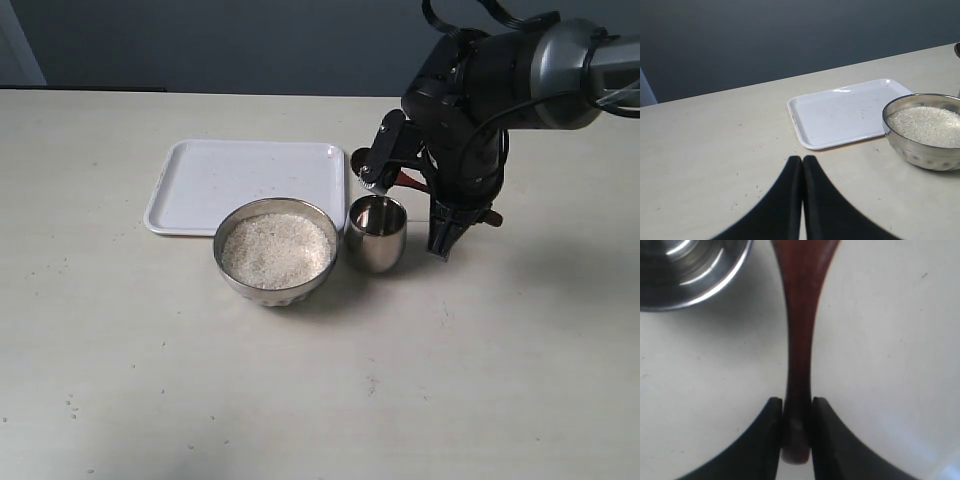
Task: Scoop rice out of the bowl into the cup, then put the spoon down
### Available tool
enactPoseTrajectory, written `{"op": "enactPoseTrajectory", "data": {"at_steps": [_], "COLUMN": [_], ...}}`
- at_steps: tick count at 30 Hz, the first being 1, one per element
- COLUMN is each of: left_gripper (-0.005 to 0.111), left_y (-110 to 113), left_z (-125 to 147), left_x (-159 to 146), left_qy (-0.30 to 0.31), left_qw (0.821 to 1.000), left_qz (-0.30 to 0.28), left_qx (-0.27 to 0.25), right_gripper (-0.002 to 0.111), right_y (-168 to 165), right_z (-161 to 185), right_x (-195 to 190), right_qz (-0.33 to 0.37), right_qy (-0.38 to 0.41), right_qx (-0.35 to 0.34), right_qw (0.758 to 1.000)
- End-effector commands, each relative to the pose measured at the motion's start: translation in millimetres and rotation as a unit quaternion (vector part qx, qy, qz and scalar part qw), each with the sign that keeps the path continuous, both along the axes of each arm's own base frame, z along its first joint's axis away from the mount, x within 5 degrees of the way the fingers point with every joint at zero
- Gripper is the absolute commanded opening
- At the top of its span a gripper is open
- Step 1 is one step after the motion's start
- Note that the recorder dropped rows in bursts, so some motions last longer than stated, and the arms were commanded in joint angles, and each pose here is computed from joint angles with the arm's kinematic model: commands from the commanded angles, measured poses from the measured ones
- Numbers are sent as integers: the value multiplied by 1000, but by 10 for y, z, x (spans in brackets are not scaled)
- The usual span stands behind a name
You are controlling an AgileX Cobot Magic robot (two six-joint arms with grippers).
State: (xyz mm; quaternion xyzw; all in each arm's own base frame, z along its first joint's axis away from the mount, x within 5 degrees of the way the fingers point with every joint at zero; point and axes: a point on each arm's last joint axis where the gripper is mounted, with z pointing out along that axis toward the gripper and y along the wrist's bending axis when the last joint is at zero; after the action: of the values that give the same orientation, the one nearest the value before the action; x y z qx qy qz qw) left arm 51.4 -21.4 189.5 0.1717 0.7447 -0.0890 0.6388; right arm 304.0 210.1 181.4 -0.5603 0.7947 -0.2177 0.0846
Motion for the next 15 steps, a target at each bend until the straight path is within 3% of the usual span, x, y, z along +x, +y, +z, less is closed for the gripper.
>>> {"op": "enactPoseTrajectory", "data": {"at_steps": [1,15], "left_gripper": [1,1], "left_y": [1,1], "left_z": [24,24], "left_x": [-1,-1], "left_qy": [-10,-10], "left_qw": [1000,1000], "left_qz": [0,0], "left_qx": [-5,-5], "right_gripper": [-1,-1], "right_y": [-49,-74], "right_z": [-64,-99], "right_x": [-28,-28], "right_qz": [-3,-10], "right_qy": [2,-12], "right_qx": [-5,-7], "right_qw": [1000,1000]}}
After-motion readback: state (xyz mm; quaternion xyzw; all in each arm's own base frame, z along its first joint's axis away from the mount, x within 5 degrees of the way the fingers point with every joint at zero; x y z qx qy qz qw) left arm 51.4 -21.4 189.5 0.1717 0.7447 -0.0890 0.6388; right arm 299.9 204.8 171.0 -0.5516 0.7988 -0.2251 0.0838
